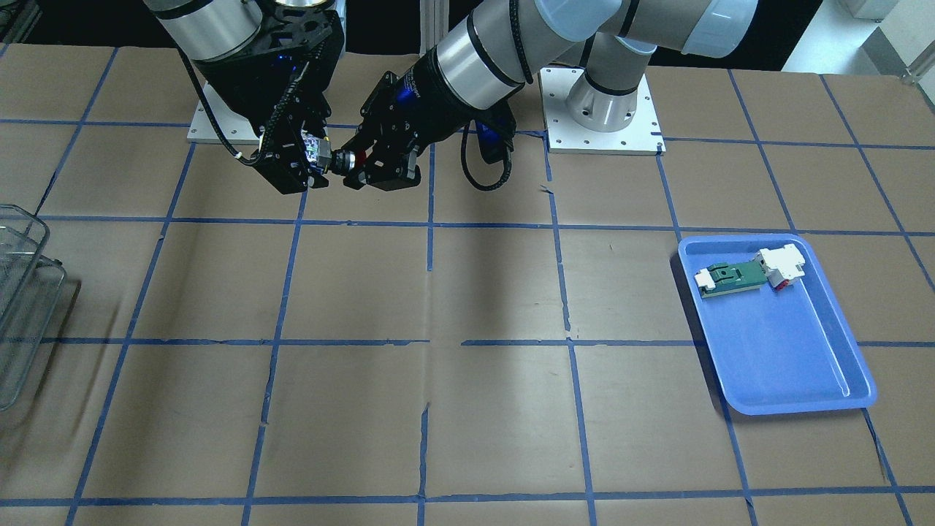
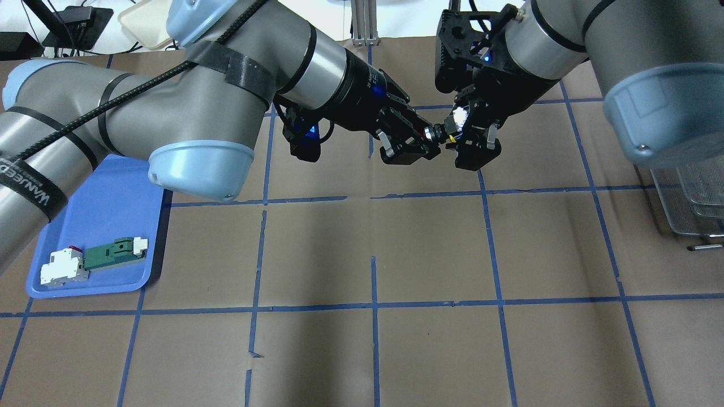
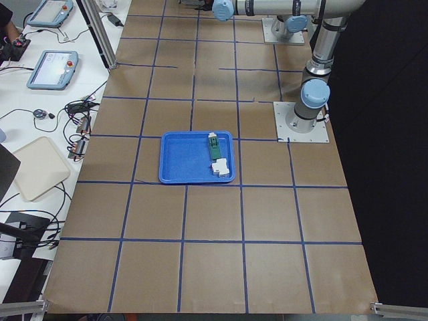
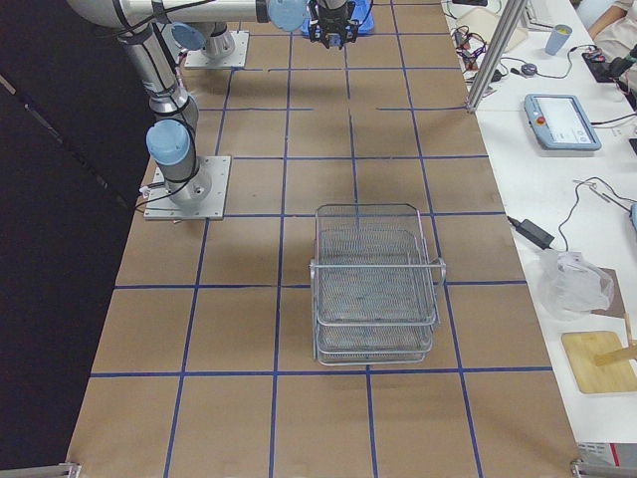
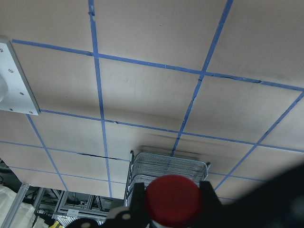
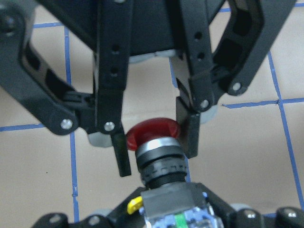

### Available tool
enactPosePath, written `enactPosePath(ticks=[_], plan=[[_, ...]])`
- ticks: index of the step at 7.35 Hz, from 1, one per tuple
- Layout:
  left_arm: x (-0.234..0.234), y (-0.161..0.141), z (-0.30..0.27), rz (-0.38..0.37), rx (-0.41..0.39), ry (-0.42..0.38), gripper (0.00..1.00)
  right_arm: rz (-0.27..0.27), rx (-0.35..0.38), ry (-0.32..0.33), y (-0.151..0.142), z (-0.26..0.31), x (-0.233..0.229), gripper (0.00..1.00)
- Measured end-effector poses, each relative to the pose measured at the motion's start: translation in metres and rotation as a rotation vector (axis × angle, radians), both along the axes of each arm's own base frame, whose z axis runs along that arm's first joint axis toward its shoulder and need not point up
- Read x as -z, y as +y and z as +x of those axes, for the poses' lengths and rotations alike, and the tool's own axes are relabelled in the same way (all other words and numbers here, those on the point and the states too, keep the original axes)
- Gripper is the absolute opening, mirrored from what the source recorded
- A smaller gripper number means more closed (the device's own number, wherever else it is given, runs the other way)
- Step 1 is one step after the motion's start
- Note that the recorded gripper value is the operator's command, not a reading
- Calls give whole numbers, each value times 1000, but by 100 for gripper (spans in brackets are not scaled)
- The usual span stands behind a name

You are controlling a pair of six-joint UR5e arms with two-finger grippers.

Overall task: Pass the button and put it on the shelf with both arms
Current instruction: 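Close the right gripper on the button's red cap beside the left gripper, then open the left gripper and pull it back while the right gripper holds the button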

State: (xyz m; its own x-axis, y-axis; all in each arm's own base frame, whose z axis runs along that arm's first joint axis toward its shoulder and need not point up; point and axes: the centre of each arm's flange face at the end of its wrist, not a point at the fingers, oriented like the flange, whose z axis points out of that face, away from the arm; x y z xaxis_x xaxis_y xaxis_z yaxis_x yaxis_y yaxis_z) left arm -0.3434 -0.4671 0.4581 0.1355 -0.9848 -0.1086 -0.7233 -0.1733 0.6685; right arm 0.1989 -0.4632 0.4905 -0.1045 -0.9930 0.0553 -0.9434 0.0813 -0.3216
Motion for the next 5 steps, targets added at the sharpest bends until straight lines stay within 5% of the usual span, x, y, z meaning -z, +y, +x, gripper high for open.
enactPosePath(ticks=[5], plan=[[-4,0,3,14,-31,-3,55,-4,-1,-1,-1,0,0,0]])
